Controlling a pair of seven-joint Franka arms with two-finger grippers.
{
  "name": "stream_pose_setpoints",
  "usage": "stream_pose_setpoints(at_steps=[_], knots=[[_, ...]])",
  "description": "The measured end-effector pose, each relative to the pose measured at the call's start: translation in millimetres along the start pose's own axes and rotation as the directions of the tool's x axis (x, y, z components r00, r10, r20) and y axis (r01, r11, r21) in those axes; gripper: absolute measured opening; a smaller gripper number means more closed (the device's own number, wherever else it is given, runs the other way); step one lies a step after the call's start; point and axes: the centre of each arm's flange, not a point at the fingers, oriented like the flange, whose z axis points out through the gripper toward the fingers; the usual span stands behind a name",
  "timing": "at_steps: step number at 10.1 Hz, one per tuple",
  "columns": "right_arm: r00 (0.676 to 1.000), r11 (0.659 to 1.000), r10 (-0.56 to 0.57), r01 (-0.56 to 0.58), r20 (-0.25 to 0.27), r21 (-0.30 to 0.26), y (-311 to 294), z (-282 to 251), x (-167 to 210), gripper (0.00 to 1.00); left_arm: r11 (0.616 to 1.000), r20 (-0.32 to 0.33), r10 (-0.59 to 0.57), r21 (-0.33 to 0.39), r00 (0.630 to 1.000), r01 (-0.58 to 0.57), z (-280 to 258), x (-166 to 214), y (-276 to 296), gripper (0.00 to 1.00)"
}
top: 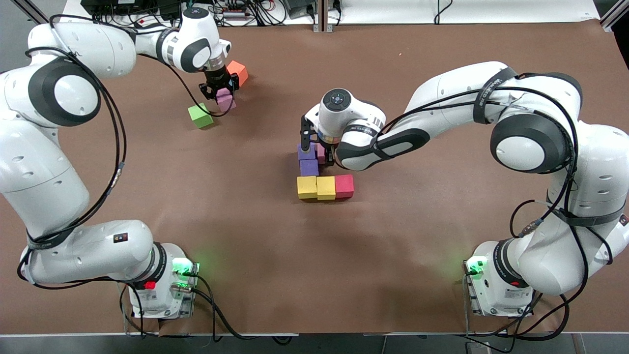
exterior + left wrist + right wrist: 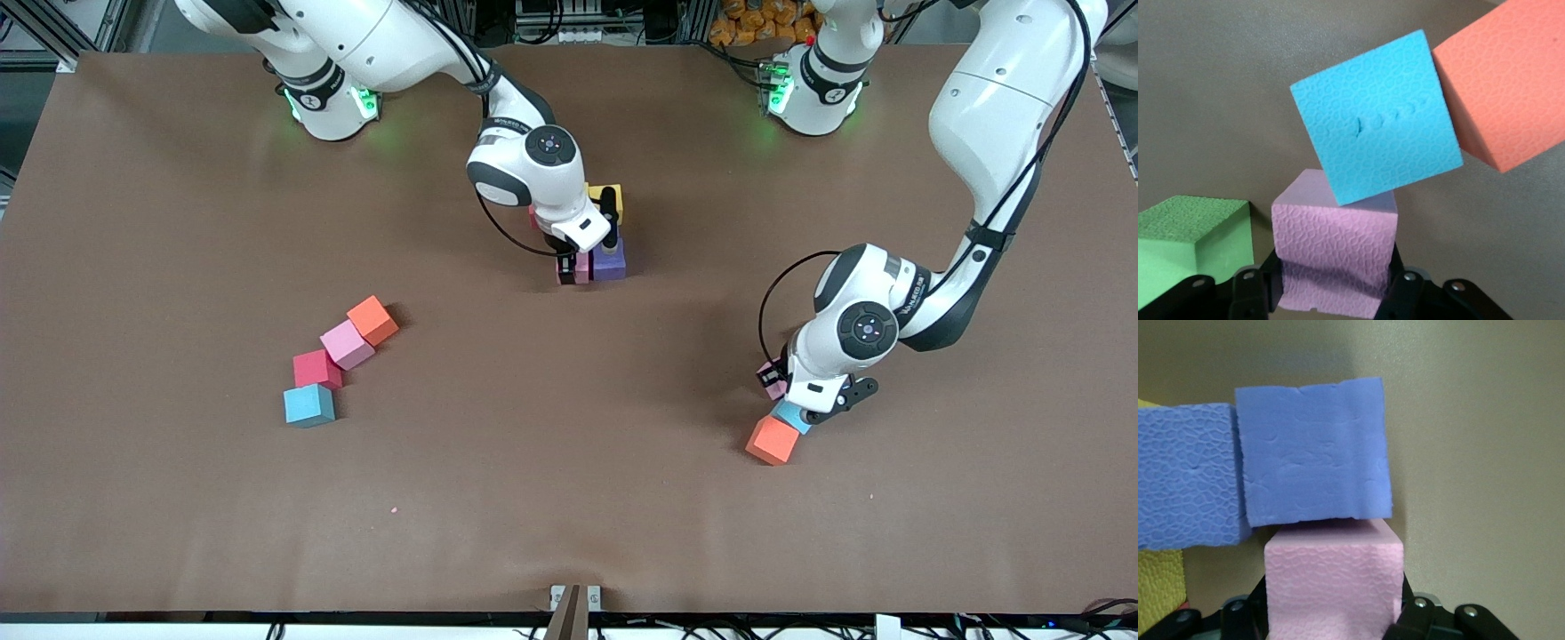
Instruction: Form number 2 with 11 blocks
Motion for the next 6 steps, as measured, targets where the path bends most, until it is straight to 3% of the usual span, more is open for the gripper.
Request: stream_pose_setpoints(at_steps=[6], knots=[[1.000,1.000,0.001,-0.001,-0.003,-0.001,0.3,-0.6,0.7,0.71,0.999,-0.024,-0.037,-0.030,0.999,0.037,-19.9,-14.7,25.9,0.56]])
